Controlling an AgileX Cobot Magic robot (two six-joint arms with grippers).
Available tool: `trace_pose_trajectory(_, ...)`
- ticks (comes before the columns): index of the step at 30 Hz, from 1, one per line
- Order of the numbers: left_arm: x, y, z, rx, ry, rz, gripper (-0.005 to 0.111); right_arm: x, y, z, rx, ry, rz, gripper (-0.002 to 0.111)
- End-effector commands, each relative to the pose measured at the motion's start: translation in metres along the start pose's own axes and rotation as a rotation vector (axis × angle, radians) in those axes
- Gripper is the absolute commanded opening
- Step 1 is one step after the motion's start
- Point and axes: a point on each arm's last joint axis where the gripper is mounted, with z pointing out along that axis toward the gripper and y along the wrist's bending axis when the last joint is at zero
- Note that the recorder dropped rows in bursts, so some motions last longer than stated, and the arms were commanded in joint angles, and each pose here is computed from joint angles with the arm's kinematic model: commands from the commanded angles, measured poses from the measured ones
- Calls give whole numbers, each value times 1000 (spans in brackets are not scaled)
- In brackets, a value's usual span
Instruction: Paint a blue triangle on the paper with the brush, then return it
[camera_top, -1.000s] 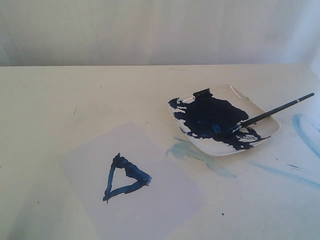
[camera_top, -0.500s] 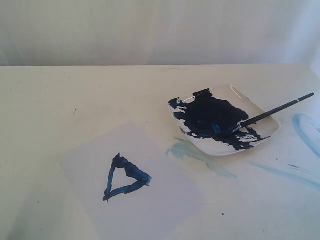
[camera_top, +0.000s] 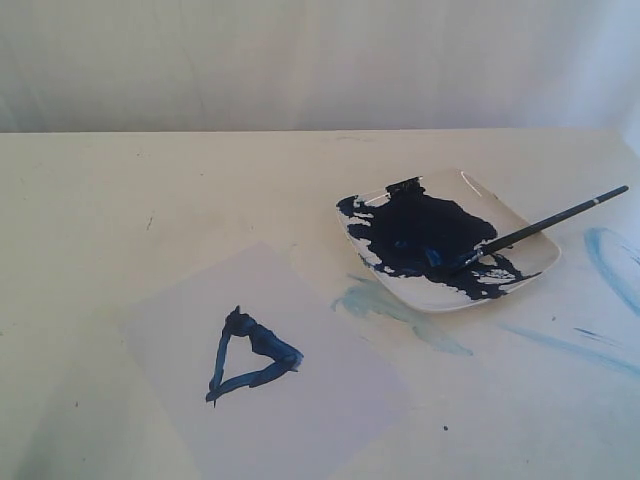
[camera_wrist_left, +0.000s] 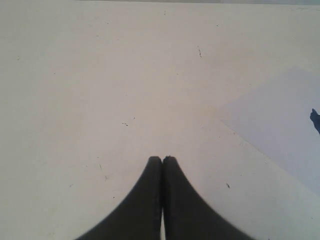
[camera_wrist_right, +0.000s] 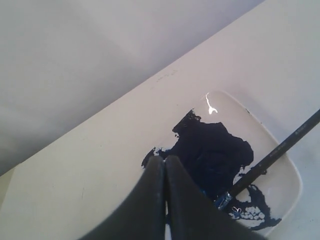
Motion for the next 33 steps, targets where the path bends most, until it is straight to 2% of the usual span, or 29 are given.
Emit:
trace_pose_trajectory(1, 1, 0, 0, 3, -3, -5, 0, -10, 33, -34, 89, -171, -139, 0)
trace_pose_trajectory(2, 1, 0, 0, 3, -3, -5, 0, -12, 49, -49, 109, -244, -187, 0)
trace_pose_trajectory(4, 1, 0, 0, 3, -3, -5, 0, -11, 101, -105, 200, -534, -329, 0)
trace_pose_trajectory(6, 1, 0, 0, 3, -3, -5, 0, 7, 146, -158, 247, -802, -427, 0)
trace_pose_trajectory(8, 1, 0, 0, 3, -3, -5, 0, 29, 177, -202, 288, -1042, -481, 0)
trace_pose_trajectory(10, 1, 0, 0, 3, -3, -5, 0, 64, 205, -246, 300, -1279, -522, 0)
trace_pose_trajectory(14, 1, 0, 0, 3, -3, -5, 0, 117, 229, -296, 296, -1592, -517, 0)
trace_pose_trajectory(16, 1, 0, 0, 3, -3, -5, 0, 124, 230, -292, 265, -1554, -545, 0)
trace_pose_trajectory(17, 1, 0, 0, 3, -3, -5, 0, 124, 226, -283, 236, -1472, -578, 0)
trace_pose_trajectory(18, 1, 0, 0, 3, -3, -5, 0, 127, 221, -266, 213, -1323, -668, 0)
trace_pose_trajectory(21, 1, 0, 0, 3, -3, -5, 0, 143, 208, -241, 211, -1068, -853, 0)
trace_pose_trajectory(24, 1, 0, 0, 3, -3, -5, 0, 165, 194, -224, 94, -870, -913, 0)
trace_pose_trajectory(29, 1, 0, 0, 3, -3, -5, 0, 188, 158, -212, 6, -787, -915, 0)
trace_pose_trajectory(33, 1, 0, 0, 3, -3, -5, 0, 195, 125, -199, -55, -821, -715, 0)
